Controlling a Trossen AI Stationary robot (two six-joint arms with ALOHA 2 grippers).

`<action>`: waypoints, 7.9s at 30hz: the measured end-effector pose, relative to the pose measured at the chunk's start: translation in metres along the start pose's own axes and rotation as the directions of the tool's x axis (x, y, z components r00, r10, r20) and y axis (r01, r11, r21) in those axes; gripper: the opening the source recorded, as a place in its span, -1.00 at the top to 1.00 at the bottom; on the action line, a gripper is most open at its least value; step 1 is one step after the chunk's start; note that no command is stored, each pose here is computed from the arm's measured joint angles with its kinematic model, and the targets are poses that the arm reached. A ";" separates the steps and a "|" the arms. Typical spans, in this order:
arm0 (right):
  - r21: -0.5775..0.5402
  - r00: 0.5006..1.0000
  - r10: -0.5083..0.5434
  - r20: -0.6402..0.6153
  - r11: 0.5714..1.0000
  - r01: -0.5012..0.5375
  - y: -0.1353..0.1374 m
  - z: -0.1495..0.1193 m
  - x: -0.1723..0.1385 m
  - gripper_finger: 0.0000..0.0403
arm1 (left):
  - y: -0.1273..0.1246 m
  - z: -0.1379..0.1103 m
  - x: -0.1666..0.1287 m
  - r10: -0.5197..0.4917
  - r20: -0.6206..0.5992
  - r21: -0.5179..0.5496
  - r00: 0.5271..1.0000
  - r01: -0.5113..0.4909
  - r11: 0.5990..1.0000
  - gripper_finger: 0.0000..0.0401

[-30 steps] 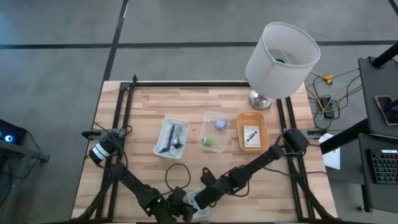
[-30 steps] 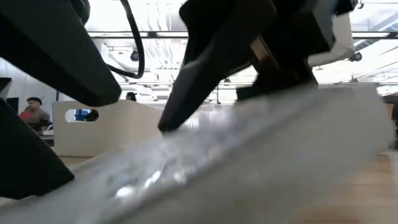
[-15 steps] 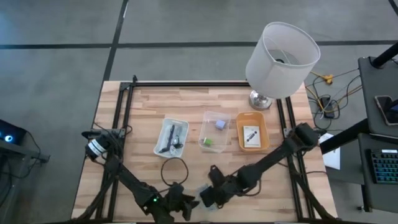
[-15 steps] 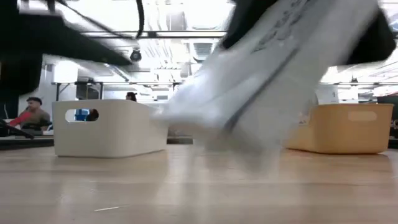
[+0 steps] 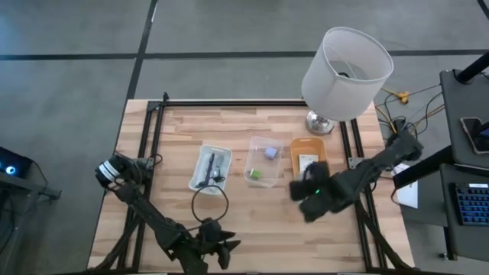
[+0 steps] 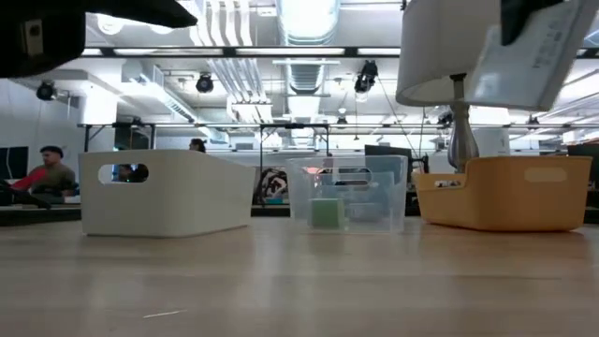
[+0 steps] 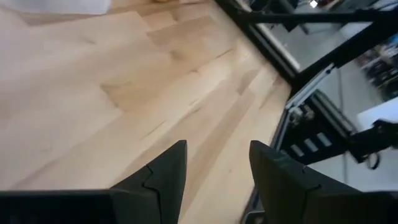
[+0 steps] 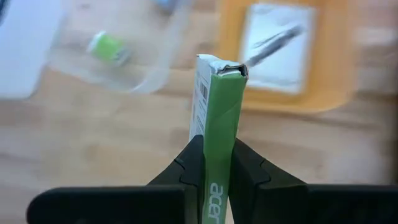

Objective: Pick and place items into bin
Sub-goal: Put the card reader box into the yellow bin, then return to Home Position

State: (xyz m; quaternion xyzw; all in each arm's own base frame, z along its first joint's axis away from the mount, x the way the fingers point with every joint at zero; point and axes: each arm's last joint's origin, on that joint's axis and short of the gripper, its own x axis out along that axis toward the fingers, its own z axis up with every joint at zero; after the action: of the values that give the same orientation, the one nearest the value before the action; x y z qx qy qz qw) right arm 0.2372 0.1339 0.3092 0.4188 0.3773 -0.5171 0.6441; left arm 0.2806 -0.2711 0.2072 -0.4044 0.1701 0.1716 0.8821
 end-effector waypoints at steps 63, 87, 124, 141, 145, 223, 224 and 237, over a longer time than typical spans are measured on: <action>-0.314 0.990 0.132 -0.043 0.939 -0.139 -0.016 0.103 0.028 0.06 | 0.035 0.090 0.006 0.093 -0.008 0.154 0.996 -0.091 0.984 0.20; -0.679 0.650 0.758 -0.046 0.454 -0.577 0.013 0.089 -0.024 0.13 | 0.020 0.273 -0.012 -0.616 0.153 0.407 0.773 0.518 0.752 0.20; -0.742 0.036 0.994 -0.100 -0.051 -0.668 -0.098 0.121 -0.024 0.13 | 0.168 0.226 -0.127 -0.844 0.258 0.646 0.470 0.566 0.513 0.20; -0.809 0.139 0.987 -0.083 0.014 -0.587 -0.148 0.109 0.011 0.13 | 0.227 0.188 -0.129 -0.817 0.289 0.624 0.499 0.548 0.556 0.20; -0.806 0.063 0.996 -0.058 -0.010 -0.592 -0.159 0.103 0.026 0.13 | 0.239 0.180 -0.130 -0.826 0.306 0.630 0.473 0.551 0.548 0.20; -0.834 0.069 0.997 -0.019 0.022 -0.552 -0.169 0.058 0.142 0.13 | 0.261 0.156 -0.097 -0.580 0.096 0.749 0.809 0.324 0.577 0.20; -0.834 0.069 0.997 -0.019 0.022 -0.552 -0.169 0.058 0.142 0.13 | 0.261 0.156 -0.097 -0.580 0.096 0.749 0.809 0.324 0.577 0.20; -0.834 0.069 0.997 -0.019 0.022 -0.552 -0.169 0.058 0.142 0.13 | 0.261 0.156 -0.097 -0.580 0.096 0.749 0.809 0.325 0.577 0.20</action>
State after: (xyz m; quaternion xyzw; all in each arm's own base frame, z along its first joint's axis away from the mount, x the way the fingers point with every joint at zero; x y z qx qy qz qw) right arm 0.0997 0.0110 0.1744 0.1061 -0.0337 0.0579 0.9921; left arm 0.1052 -0.0062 0.1749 -0.0330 -0.0397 -0.0757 0.9958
